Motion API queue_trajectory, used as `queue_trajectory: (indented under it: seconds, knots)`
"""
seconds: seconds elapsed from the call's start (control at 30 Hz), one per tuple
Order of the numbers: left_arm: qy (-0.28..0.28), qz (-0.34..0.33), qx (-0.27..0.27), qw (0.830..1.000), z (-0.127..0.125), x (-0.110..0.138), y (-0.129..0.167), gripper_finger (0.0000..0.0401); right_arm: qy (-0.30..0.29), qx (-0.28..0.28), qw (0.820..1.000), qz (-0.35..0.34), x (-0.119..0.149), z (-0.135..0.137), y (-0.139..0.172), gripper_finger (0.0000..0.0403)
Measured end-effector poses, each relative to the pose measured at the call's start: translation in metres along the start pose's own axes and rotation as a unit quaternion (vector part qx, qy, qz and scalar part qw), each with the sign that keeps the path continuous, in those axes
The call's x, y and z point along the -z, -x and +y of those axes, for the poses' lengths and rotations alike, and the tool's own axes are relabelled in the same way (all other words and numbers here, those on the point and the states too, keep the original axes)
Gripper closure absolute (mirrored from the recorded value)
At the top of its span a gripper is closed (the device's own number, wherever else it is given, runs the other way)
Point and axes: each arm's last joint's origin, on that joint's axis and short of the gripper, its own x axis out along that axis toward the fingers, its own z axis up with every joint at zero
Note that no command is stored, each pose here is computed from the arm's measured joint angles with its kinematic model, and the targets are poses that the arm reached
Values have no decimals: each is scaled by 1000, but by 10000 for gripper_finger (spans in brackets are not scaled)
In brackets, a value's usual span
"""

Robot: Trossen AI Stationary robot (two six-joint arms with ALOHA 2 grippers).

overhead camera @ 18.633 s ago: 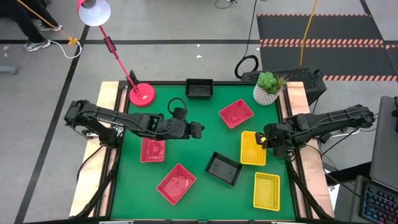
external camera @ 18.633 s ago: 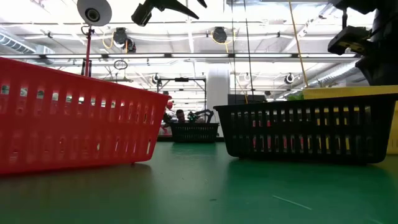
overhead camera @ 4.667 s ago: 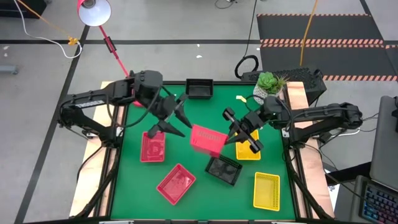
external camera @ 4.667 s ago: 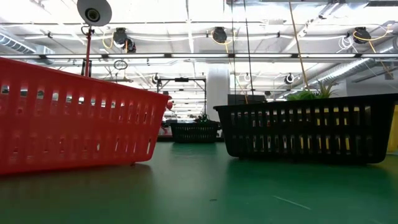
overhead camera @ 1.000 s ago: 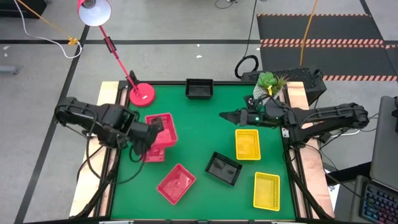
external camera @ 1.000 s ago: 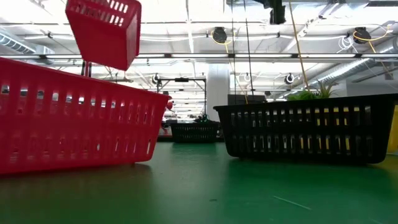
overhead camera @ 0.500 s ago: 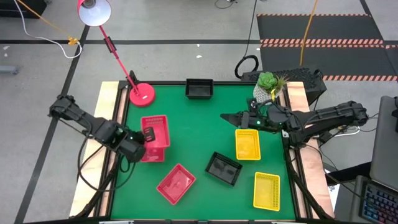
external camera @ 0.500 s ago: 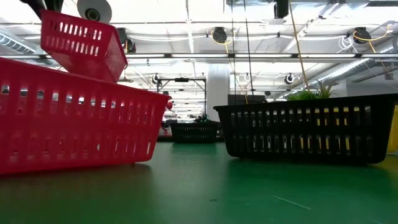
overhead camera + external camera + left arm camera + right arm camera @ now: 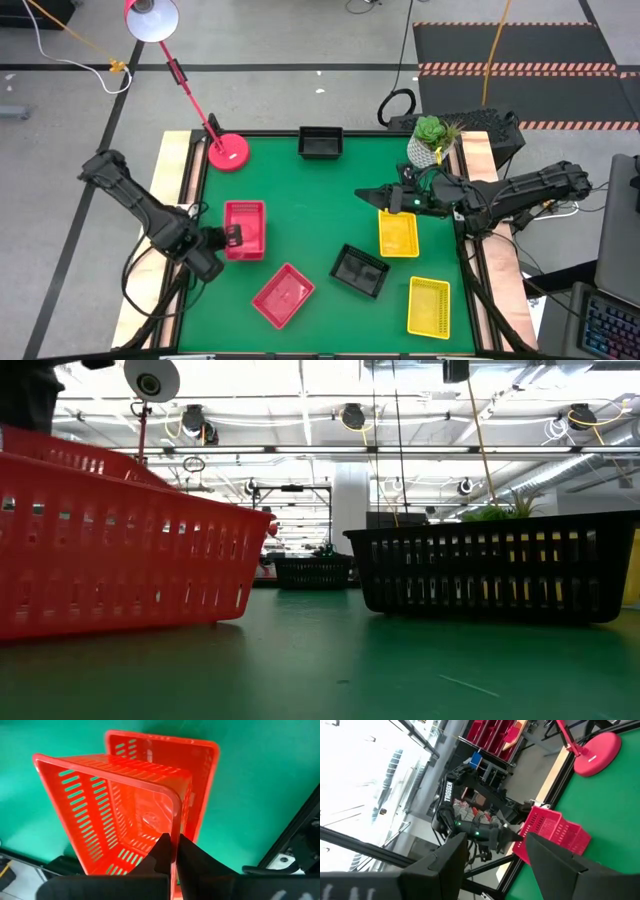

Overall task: Stack baskets by color
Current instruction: Stack the top red bin on the middle red bin

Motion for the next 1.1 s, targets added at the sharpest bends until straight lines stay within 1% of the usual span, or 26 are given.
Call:
queue_trajectory:
  seconds: [0.17, 0.4, 0.6, 0.87, 1.0, 1.1]
  knots:
    - [-23, 3, -9, 1000, -10, -6, -6, 388, 1, 1, 1000, -1, 0, 0, 0, 202]
    - [-31, -7, -14, 999, -14, -12, -15, 394, 8, 7, 1000, -6, 0, -1, 0, 202]
    - [-20, -4, -14, 1000, -18, -13, -24, 383, 11, 8, 1000, -7, 0, -1, 0, 202]
    - [-22, 8, 1, 1000, -25, -12, -36, 393, 11, 10, 1000, -12, 0, -1, 0, 202]
    - [-20, 4, -5, 1000, -26, -14, -40, 378, 18, 19, 999, -30, -1, -2, 0, 202]
    - [-19, -2, -10, 1000, -25, -15, -42, 376, 20, 19, 999, -31, -2, -2, 0, 202]
